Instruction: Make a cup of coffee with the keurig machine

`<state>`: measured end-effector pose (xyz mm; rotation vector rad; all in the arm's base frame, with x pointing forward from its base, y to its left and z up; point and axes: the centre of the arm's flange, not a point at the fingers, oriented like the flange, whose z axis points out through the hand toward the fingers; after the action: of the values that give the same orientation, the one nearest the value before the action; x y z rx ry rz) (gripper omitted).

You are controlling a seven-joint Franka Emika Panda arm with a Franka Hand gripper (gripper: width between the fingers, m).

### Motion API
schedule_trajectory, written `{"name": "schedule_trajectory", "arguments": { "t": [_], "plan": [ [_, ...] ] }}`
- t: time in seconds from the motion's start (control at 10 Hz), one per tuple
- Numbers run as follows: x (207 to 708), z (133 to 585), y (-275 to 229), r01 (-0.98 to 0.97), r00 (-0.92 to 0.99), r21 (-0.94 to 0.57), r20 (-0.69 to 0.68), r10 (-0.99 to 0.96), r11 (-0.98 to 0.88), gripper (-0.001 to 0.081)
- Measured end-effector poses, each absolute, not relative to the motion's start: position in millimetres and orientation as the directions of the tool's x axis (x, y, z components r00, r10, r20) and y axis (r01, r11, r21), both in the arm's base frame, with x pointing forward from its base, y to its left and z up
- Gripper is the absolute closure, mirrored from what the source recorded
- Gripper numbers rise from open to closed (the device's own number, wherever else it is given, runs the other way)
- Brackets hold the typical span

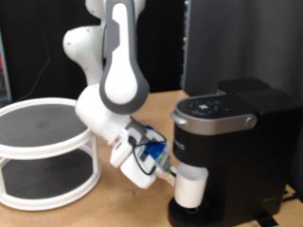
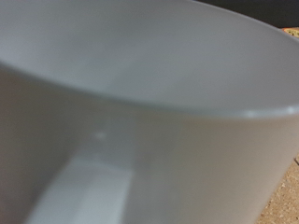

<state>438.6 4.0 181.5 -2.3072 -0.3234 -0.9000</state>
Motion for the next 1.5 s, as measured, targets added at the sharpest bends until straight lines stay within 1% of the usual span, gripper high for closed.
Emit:
{"name": "schedule_trajectory", "arguments": {
  "t": [0.6,0.7,0.8,0.9,1.0,1.1,1.2,1.3,1.4,1.5],
  "plan": [
    [441,159,10,0.438,0.745,-0.475,0.667,0.012,-0.763,0.0729],
    [440,158,10,0.439,0.745,-0.477,0.668,0.010,-0.762,0.0550],
    [440,158,10,0.439,0.746,-0.479,0.666,0.011,-0.760,0.0550],
    [439,158,9,0.441,0.748,-0.481,0.663,0.014,-0.758,0.0350],
    [438,158,6,0.440,0.755,-0.488,0.656,0.015,-0.754,0.0350],
    [437,160,3,0.436,0.764,-0.498,0.645,0.016,-0.749,0.0213],
    [436,164,-1,0.433,0.775,-0.514,0.632,0.015,-0.741,0.0213],
    [434,170,-6,0.430,0.783,-0.532,0.622,0.008,-0.730,0.0056],
    [432,178,-12,0.427,0.790,-0.546,0.614,0.002,-0.721,0.0016],
    [429,187,-17,0.426,0.795,-0.560,0.607,-0.002,-0.711,0.0016]
  ]
}}
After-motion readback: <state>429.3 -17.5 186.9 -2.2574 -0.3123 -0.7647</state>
